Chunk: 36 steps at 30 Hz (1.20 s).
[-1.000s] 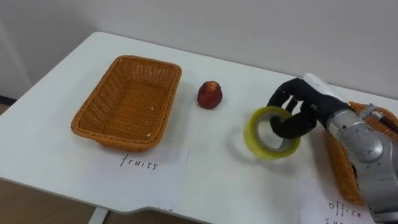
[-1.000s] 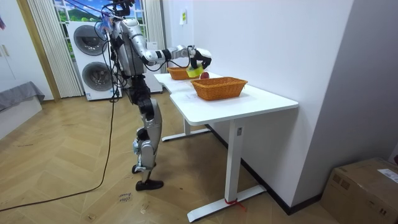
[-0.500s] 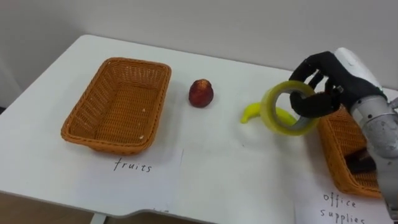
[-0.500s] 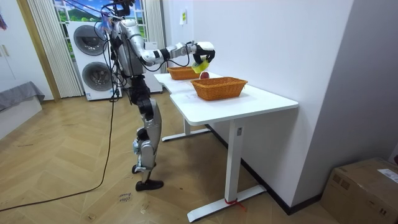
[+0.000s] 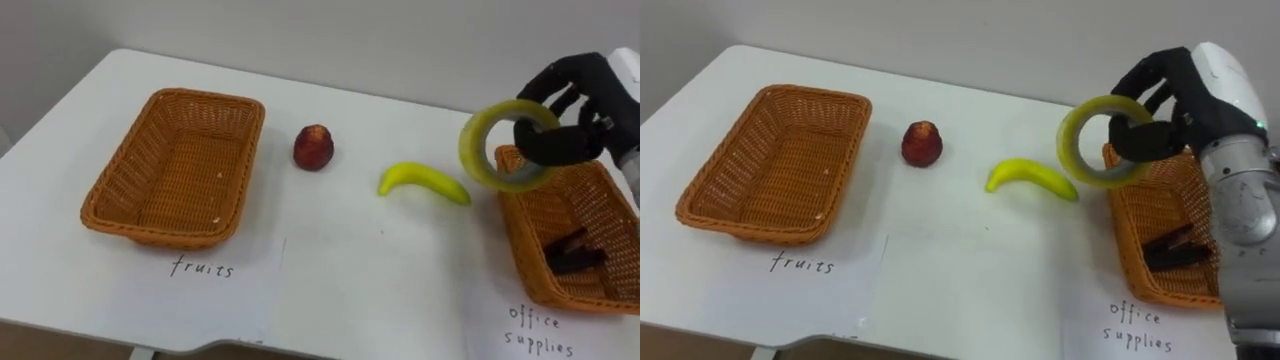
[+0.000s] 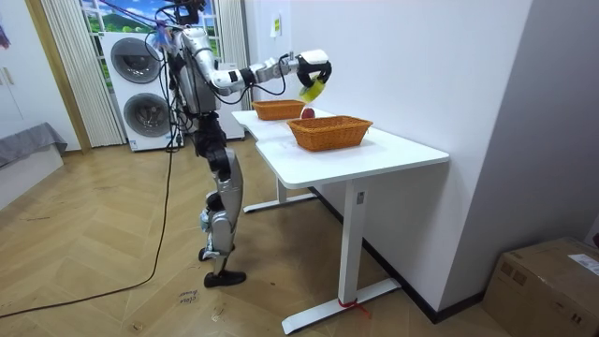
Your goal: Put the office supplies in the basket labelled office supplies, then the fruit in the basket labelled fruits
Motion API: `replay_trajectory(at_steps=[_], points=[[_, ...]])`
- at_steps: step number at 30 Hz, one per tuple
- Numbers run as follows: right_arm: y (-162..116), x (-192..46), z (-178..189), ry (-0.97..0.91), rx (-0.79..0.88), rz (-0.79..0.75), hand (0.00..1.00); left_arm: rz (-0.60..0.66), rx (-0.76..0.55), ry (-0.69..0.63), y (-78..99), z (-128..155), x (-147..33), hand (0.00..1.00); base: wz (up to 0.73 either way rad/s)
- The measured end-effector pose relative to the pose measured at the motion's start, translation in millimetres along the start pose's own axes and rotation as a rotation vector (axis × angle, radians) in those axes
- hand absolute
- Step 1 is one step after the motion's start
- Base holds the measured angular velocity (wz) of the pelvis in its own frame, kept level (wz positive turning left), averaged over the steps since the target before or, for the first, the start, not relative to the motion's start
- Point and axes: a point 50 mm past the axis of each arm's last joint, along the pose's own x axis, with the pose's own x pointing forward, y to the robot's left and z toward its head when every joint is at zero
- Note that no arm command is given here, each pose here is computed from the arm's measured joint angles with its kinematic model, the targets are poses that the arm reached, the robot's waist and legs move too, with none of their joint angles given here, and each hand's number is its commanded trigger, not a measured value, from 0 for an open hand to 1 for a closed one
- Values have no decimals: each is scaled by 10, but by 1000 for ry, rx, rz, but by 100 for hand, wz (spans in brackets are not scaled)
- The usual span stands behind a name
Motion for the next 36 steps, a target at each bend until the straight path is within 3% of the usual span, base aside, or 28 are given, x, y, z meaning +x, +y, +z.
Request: replay_trajectory(at_steps=[17,36], points=[[-87,5,-242,88,-59,10,100,-1,-13,22,14,-81,-15,0,-11],[46,-61,-562,235,-83,94,100,-22,-8,30,-2,-103,-17,0,-4]])
